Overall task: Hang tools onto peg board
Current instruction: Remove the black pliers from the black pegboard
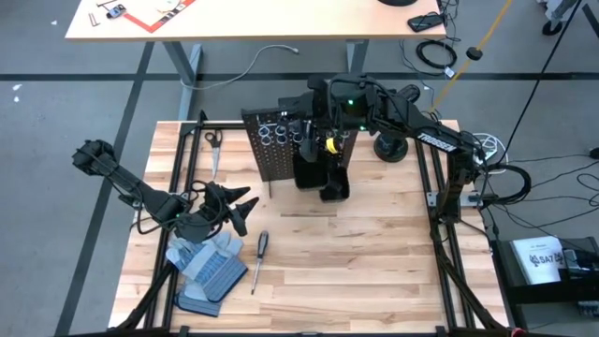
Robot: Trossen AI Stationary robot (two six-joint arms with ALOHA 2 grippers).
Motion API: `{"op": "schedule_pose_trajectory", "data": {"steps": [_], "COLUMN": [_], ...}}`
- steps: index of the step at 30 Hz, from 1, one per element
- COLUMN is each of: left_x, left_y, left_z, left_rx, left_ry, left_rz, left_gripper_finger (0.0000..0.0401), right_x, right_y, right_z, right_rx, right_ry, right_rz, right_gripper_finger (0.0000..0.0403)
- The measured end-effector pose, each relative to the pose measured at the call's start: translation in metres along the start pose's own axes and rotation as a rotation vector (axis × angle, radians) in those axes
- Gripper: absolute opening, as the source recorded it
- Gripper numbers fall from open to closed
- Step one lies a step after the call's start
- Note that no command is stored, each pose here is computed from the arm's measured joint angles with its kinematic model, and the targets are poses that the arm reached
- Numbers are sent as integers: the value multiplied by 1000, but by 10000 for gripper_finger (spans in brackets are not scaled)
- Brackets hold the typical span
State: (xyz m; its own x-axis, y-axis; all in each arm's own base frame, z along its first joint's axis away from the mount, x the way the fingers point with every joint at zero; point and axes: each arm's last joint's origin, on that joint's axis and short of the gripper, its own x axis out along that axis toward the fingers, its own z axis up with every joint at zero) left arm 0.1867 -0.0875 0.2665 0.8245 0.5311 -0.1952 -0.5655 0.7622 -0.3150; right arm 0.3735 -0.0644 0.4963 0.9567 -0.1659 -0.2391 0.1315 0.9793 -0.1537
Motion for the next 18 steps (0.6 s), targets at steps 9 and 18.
{"op": "schedule_pose_trajectory", "data": {"steps": [9, 18], "left_x": [0, 0], "left_y": [0, 4], "left_z": [0, 1], "left_rx": [1, 194], "left_ry": [0, -66], "left_rz": [0, 106], "left_gripper_finger": [225, 225], "right_x": [0, 0], "right_y": [3, 4], "right_z": [3, 2], "right_rx": [63, 108], "right_ry": [-23, -19], "right_rz": [7, 13], "right_gripper_finger": [23, 21]}}
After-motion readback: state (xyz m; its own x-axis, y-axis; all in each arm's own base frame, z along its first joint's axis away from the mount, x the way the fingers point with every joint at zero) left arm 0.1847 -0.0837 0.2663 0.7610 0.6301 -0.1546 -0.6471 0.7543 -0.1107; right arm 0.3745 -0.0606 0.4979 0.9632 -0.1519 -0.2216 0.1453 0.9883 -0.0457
